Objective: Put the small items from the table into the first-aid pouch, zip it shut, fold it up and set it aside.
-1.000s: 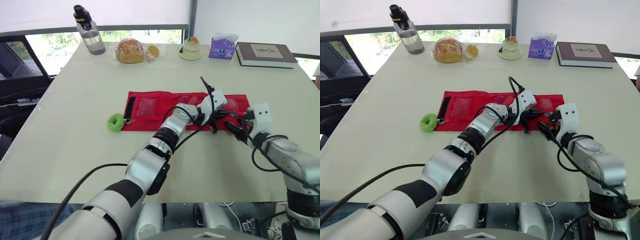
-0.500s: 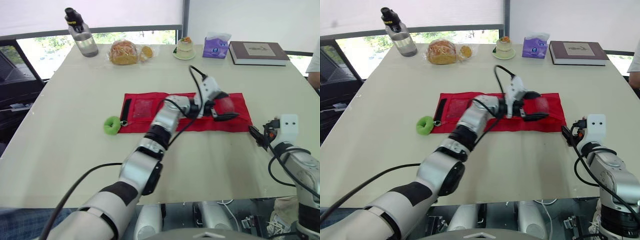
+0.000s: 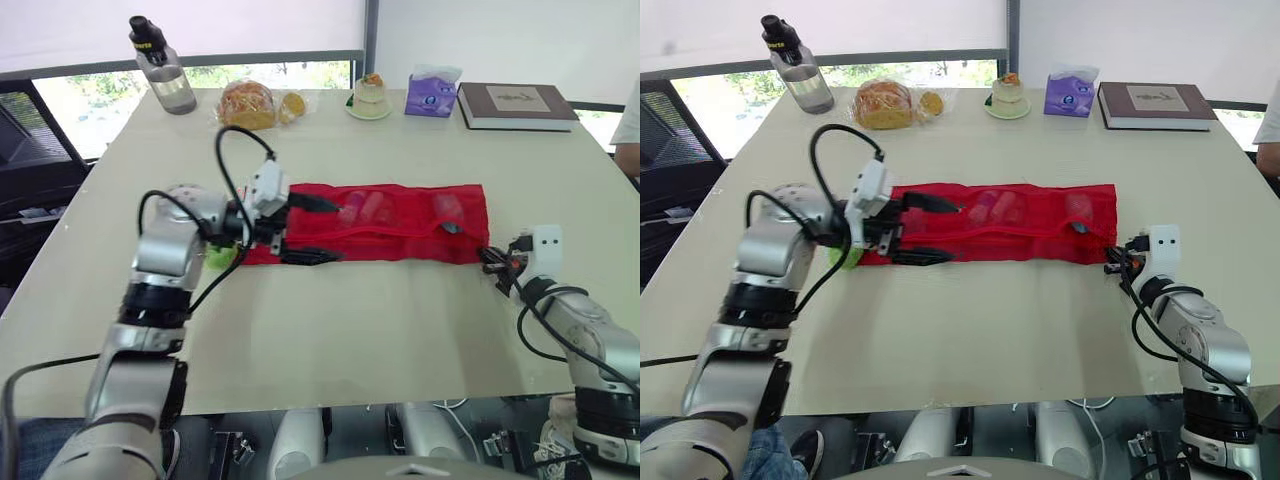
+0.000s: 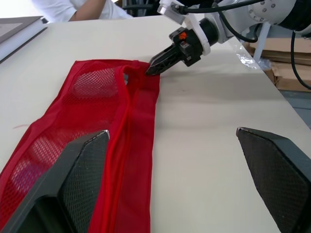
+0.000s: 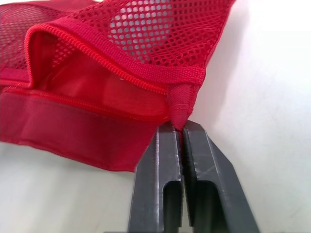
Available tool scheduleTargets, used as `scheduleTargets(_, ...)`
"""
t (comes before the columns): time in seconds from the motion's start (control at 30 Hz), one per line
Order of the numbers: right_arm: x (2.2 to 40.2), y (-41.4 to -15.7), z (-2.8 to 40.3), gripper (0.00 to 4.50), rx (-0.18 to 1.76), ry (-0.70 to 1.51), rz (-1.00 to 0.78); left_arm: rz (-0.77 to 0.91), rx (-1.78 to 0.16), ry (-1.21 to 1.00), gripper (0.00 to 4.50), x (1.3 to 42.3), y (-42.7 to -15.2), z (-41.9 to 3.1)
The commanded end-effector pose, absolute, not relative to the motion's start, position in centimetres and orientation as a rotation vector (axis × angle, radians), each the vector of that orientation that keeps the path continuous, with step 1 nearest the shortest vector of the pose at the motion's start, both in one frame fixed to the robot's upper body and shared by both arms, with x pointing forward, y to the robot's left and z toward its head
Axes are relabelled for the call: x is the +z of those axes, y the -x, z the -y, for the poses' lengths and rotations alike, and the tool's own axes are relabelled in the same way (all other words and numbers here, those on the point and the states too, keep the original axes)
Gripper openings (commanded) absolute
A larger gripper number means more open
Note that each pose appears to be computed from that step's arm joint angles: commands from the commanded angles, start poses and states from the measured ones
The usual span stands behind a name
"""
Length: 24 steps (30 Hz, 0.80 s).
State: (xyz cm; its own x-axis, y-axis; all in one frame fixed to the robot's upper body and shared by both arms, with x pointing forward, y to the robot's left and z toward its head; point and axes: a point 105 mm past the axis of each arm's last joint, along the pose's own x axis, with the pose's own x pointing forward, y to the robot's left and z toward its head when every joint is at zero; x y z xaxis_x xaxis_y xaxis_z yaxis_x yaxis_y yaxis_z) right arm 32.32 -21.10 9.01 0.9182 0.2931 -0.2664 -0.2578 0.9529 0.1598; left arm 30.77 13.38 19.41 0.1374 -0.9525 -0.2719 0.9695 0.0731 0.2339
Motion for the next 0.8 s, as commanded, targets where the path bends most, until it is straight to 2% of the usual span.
scheduleTargets(0.03, 10.1, -32.0, 23.3, 0.03, 0.242, -0.052, -0.266, 0.01, -1.414, -0.405, 4.5, 21.1, -29.3, -13.8)
scheduleTargets(0.3, 11.0, -31.0, 34.3, 0.03, -0.094, 0.325, -0.373, 0.018, -1.296, -0.382, 4.5, 22.4, -27.8, -15.3)
scheduleTargets(0.4, 11.1, -30.6, 36.8, 0.03, -0.179, 0.406, -0.414, 0.019, -1.28, -0.379, 4.5, 22.4, -27.6, -15.2)
scheduleTargets(0.43, 11.3, -30.5, 36.9, 0.54, -0.174, 0.395, -0.414, 0.022, -1.274, -0.372, 4.5, 22.5, -27.5, -15.1)
scheduleTargets(0.5, 11.6, -30.5, 36.6, 1.06, -0.151, 0.365, -0.397, 0.023, -1.261, -0.365, 4.5, 22.5, -27.5, -15.0)
scheduleTargets(0.53, 12.3, -30.5, 36.3, 1.52, -0.123, 0.353, -0.364, 0.017, -1.251, -0.36, 4.5, 22.4, -27.5, -15.1)
scheduleTargets(0.63, 14.8, -30.0, 36.2, 2.13, -0.071, 0.356, -0.29, -0.009, -1.204, -0.341, 4.5, 22.0, -27.8, -15.7)
scheduleTargets(0.67, 15.7, -29.7, 35.8, 2.79, -0.021, 0.351, -0.266, -0.023, -1.174, -0.327, 4.5, 21.7, -28.1, -16.0)
scheduleTargets(0.77, 17.3, -28.8, 34.0, 4.13, 0.128, 0.341, -0.225, -0.056, -1.062, -0.251, 4.5, 21.0, -29.5, -17.1)
scheduleTargets(0.8, 17.7, -28.5, 33.4, 4.45, 0.167, 0.343, -0.218, -0.063, -1.029, -0.225, 4.5, 20.8, -30.0, -17.5)
